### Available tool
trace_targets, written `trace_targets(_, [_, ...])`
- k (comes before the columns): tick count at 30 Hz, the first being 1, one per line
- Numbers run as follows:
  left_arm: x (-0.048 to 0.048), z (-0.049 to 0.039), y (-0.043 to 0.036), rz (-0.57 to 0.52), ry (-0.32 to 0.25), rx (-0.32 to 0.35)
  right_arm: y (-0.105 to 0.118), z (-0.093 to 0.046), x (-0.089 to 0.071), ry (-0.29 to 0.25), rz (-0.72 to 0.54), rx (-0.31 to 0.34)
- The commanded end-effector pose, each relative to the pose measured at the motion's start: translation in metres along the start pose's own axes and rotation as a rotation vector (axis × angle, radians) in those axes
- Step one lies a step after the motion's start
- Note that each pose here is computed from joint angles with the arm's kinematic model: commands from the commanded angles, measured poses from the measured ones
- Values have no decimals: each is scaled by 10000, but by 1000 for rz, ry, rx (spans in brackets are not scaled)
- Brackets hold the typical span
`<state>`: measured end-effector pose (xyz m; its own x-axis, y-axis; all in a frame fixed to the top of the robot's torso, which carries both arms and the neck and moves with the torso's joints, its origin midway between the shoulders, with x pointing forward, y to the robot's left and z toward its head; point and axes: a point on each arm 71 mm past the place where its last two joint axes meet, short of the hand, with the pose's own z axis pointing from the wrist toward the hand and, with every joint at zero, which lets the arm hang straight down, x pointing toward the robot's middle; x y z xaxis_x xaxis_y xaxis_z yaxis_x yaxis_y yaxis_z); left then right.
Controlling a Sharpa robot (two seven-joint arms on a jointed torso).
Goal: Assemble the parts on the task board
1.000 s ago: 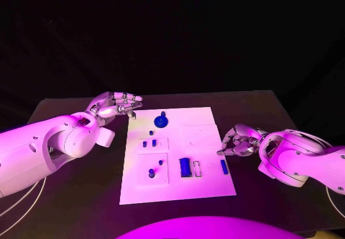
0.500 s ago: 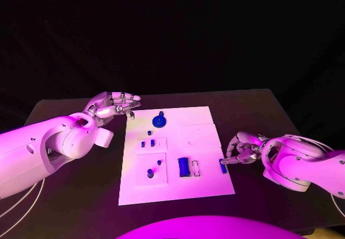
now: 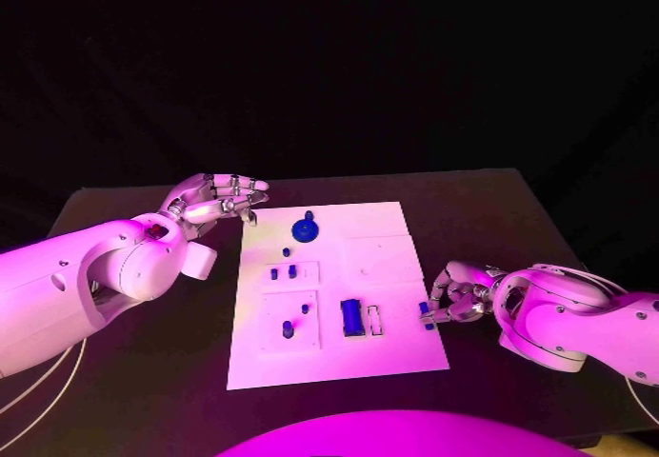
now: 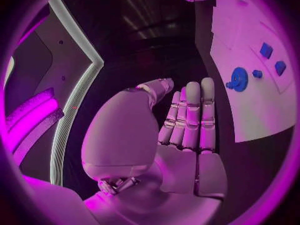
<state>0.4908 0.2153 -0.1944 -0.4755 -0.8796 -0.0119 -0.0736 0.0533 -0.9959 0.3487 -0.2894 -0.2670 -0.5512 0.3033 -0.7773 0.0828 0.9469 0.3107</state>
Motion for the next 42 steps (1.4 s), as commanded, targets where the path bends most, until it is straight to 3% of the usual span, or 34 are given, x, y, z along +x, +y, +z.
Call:
trace_targets(1, [19, 8, -5, -9, 6, 4, 9, 10, 34, 28, -35, -1])
trace_targets(11, [16, 5, -1, -9, 5, 0, 94, 78, 152, 51, -65, -21])
trace_targets(25, [7, -4, 2, -8, 4, -5, 152, 118, 203, 25, -76, -34])
trace_targets(42, [1, -10, 6, -8, 3, -9, 409, 5, 145, 31, 140, -82])
